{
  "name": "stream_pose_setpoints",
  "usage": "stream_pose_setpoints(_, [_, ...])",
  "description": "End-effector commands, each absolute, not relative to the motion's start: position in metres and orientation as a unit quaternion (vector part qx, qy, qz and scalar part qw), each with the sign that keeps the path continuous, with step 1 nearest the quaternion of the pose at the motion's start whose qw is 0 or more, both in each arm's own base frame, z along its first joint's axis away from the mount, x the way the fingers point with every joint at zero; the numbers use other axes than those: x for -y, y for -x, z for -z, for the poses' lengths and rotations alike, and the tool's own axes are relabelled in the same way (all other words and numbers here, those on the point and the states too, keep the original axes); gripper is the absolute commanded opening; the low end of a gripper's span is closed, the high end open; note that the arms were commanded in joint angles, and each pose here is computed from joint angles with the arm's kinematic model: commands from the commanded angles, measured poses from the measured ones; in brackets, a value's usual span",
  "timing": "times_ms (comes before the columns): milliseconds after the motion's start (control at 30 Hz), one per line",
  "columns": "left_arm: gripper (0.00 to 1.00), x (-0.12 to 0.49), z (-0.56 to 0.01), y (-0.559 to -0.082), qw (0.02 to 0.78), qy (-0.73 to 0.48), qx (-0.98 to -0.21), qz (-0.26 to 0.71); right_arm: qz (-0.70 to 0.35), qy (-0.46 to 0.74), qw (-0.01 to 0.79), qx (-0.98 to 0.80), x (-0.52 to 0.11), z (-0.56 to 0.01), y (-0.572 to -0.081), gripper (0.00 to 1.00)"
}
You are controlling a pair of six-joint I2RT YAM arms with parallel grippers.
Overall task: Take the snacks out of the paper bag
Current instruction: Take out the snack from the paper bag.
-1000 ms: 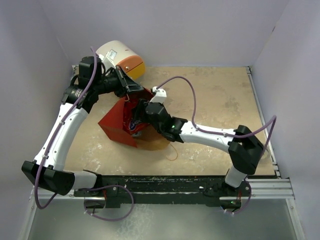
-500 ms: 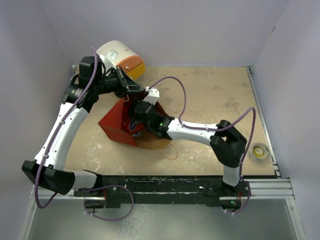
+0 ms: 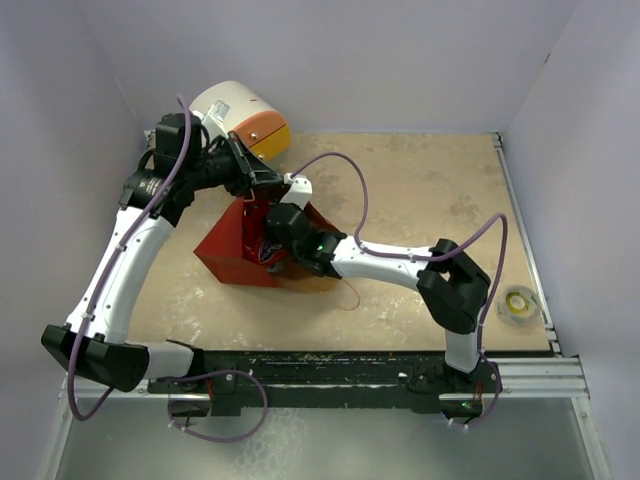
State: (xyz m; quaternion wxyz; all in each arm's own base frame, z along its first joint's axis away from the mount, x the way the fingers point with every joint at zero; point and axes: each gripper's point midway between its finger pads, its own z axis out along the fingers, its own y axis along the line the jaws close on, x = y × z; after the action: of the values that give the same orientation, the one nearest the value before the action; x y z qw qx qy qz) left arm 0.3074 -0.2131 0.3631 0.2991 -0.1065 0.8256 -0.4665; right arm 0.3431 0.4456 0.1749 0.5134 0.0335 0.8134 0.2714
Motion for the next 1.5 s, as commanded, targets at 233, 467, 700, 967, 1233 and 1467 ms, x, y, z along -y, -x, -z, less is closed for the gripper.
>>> stream_pose_setpoints(233, [0.00,0.197,-0.412,-0.298,0.390,0.097,-0.786,0.470,-0.349,0.020,0.513,-0.784,-0.438,-0.252,-0.308,0.00])
stream_pose_setpoints(467, [0.00,0.188,-0.408,-0.292,0.403,0.109,-0.787,0.453,-0.369,0.020,0.523,-0.768,-0.418,-0.285,-0.295,0.00])
stream_pose_setpoints(700, [0.00,0.191,-0.412,-0.286,0.413,0.085,-0.778,0.467,-0.373,0.020,0.542,-0.753,-0.411,-0.317,-0.294,0.00])
stream_pose_setpoints(967, [0.00,0.184,-0.425,-0.287,0.438,0.065,-0.783,0.437,-0.366,0.053,0.577,-0.728,-0.408,-0.371,-0.296,0.00])
stream_pose_setpoints(1233, [0.00,0.180,-0.423,-0.287,0.447,0.054,-0.787,0.421,-0.358,0.040,0.599,-0.715,-0.381,-0.412,-0.290,0.00])
stream_pose_setpoints(1467, [0.00,0.174,-0.419,-0.291,0.453,0.052,-0.797,0.397,-0.332,0.015,0.631,-0.701,-0.340,-0.445,-0.286,0.00])
